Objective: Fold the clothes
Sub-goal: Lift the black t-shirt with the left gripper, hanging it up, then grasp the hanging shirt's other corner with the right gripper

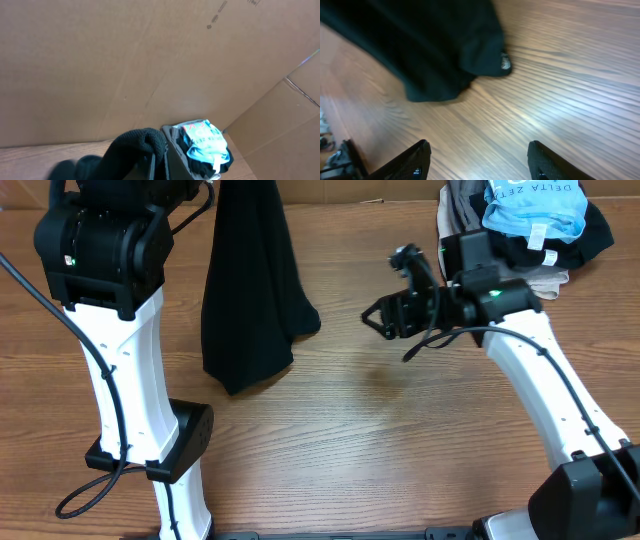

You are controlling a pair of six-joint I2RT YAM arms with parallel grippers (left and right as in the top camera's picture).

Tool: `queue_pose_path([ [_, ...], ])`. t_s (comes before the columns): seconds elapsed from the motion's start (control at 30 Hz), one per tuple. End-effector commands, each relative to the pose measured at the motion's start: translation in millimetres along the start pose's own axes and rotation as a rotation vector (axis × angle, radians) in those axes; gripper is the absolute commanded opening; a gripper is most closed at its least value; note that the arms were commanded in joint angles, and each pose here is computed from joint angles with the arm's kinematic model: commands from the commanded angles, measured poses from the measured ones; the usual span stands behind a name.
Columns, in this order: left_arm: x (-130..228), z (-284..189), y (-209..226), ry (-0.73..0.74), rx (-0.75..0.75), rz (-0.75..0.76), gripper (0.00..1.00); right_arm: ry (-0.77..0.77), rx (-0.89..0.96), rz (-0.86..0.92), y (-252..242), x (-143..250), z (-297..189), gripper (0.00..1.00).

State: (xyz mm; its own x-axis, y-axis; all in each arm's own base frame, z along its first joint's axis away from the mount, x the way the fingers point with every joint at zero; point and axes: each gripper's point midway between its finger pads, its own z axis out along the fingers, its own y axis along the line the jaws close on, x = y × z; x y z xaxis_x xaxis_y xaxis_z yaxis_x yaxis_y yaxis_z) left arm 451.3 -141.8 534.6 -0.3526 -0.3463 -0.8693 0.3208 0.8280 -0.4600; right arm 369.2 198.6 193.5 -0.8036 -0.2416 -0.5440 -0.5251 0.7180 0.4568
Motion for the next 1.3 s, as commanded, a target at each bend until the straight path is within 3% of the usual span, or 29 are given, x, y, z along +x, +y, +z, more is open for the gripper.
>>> queue_pose_path([
  [0.0,-14.7,-13.4,-13.6,-0.054,0.042,0.008,0.04,0.044,-0.016,0.042,12.8,6.6,26.5,0.66],
  [0.37,-19.9,-13.8,-15.3,-0.075,0.048,0.013,0.04,0.15,0.189,0.058,-37.5,32.5,116.2,0.72],
  [0.67,-18.3,-13.9,-16.7,-0.068,0.055,0.008,0.04,0.089,0.186,0.029,-66.1,27.0,168.8,0.8],
  [0.9,-18.2,-13.5,-19.4,-0.069,0.062,-0.016,0.04,0.034,0.196,-0.011,-81.4,19.4,189.1,0.78],
  [1.0,-19.5,-12.6,-22.7,-0.077,0.07,-0.011,0.04,0.017,0.184,-0.018,-79.6,15.0,190.2,0.62],
  [1.07,-18.4,-11.8,-24.2,-0.076,0.069,-0.011,0.04,0.015,0.183,-0.018,-79.1,14.2,189.8,0.4],
  [1.1,-18.0,-10.7,-23.3,-0.075,0.066,-0.011,0.04,0.017,0.177,-0.016,-78.5,14.6,189.8,0.24],
  [1.17,-17.3,-8.2,-20.1,-0.075,0.051,-0.013,0.04,0.018,0.173,0.002,-78.9,14.2,186.4,0.04],
  [1.27,-16.4,-6.1,-11.1,-0.078,0.005,-0.011,0.04,0.019,0.175,0.046,-80.5,9.9,170.2,0.04],
])
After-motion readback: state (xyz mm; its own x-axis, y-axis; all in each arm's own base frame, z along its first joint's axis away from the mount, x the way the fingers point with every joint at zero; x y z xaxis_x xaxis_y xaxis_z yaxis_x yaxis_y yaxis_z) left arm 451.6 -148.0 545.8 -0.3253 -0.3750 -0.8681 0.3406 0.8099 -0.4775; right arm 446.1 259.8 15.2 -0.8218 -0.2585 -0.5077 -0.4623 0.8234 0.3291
